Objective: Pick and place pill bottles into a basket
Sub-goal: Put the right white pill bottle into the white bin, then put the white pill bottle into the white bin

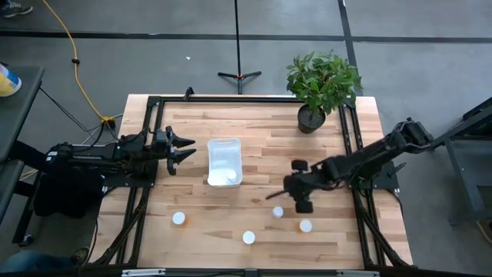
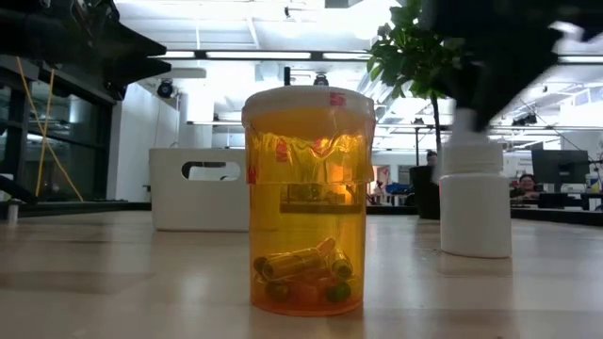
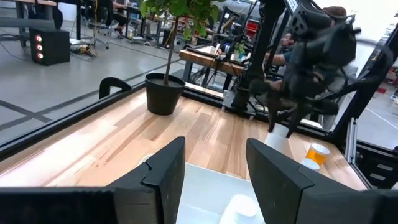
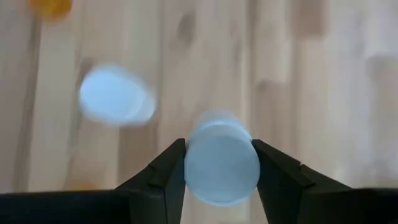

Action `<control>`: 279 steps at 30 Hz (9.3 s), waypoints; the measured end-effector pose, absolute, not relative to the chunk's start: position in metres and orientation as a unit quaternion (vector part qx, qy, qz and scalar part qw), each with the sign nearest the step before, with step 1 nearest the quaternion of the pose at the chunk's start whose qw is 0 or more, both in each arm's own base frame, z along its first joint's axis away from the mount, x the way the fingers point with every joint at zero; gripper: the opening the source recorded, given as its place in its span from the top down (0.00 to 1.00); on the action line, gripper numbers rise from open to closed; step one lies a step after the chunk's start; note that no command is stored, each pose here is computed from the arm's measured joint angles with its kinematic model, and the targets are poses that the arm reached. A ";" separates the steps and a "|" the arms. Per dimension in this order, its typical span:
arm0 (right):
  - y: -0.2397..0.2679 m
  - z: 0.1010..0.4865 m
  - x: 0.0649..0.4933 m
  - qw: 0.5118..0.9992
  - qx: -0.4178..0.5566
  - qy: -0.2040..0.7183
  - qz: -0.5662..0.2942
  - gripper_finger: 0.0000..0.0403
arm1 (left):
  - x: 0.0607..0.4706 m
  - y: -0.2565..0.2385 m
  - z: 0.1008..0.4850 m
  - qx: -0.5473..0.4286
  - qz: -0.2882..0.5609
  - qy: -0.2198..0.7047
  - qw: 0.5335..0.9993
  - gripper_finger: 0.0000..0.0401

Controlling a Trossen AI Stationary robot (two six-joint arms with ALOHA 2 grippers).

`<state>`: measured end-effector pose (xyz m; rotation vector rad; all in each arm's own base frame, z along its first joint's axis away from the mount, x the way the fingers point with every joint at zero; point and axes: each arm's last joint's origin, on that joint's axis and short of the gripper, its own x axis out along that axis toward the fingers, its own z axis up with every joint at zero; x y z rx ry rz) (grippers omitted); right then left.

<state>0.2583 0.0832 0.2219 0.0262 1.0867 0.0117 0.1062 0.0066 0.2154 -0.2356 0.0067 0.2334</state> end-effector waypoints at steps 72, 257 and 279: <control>-0.031 0.202 0.463 0.862 -0.015 0.505 0.028 0.63 | 0.106 0.007 0.215 -0.118 0.116 0.003 0.986 0.49; -0.016 0.262 0.379 0.958 -0.075 0.278 0.005 0.64 | 0.106 0.007 0.210 -0.127 0.119 0.027 0.984 0.49; -0.086 0.233 0.433 0.920 -0.059 0.388 0.019 0.64 | 0.106 0.007 0.210 -0.128 0.119 0.027 0.984 0.49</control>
